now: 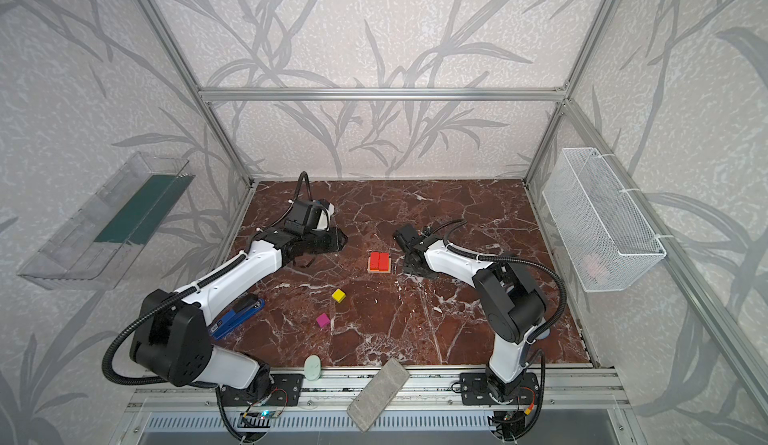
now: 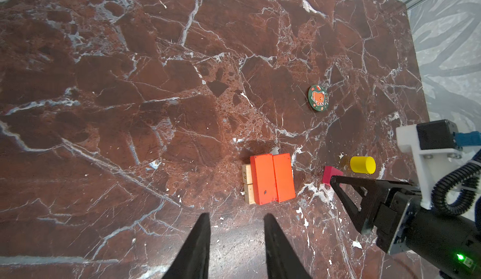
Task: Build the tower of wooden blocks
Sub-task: 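Lower the right gripper onto the magenta cube and close it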
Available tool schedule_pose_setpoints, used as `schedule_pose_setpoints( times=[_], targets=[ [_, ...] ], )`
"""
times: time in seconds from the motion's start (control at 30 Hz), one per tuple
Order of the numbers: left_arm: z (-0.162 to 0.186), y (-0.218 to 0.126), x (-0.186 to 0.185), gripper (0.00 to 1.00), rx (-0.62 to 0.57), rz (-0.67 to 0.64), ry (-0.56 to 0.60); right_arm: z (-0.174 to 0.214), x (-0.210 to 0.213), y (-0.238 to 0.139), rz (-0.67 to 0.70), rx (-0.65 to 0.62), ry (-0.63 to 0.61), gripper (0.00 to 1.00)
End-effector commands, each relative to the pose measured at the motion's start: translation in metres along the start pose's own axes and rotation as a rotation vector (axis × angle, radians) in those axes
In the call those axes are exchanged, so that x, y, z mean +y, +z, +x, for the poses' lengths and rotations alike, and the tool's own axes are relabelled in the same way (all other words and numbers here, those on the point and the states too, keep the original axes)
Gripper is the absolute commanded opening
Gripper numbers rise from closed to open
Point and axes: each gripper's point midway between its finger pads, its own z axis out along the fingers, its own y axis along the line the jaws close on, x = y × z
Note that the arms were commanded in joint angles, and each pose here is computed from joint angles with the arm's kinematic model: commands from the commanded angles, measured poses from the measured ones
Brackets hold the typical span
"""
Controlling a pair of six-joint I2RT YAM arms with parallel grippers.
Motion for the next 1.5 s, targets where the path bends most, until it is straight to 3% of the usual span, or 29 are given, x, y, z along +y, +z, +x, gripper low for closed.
schedule_pose_setpoints(
  times=[0.0,0.73,1.0,1.17,1.47],
  targets=[
    [-0.004,-0.010,0.001,0.34,-0.031,0.003,0.012,-0.007,-0.002,0.002,0.031,-0.010,0.033,0.57],
    [-0.005,-0.010,0.006,0.34,-0.035,0.013,-0.009,-0.001,-0.005,0.017,0.072,0.012,0.045,0.38],
    [-0.005,-0.012,0.006,0.34,-0.036,0.015,-0.010,0.000,-0.004,0.018,0.069,0.020,0.041,0.36],
    [-0.006,-0.013,0.006,0.34,-0.041,0.017,-0.009,-0.001,-0.003,0.016,0.057,0.021,0.036,0.22],
    [-0.006,-0.013,0.006,0.34,-0.040,0.022,-0.011,-0.005,0.003,0.001,0.019,0.017,-0.006,0.19]
  ],
)
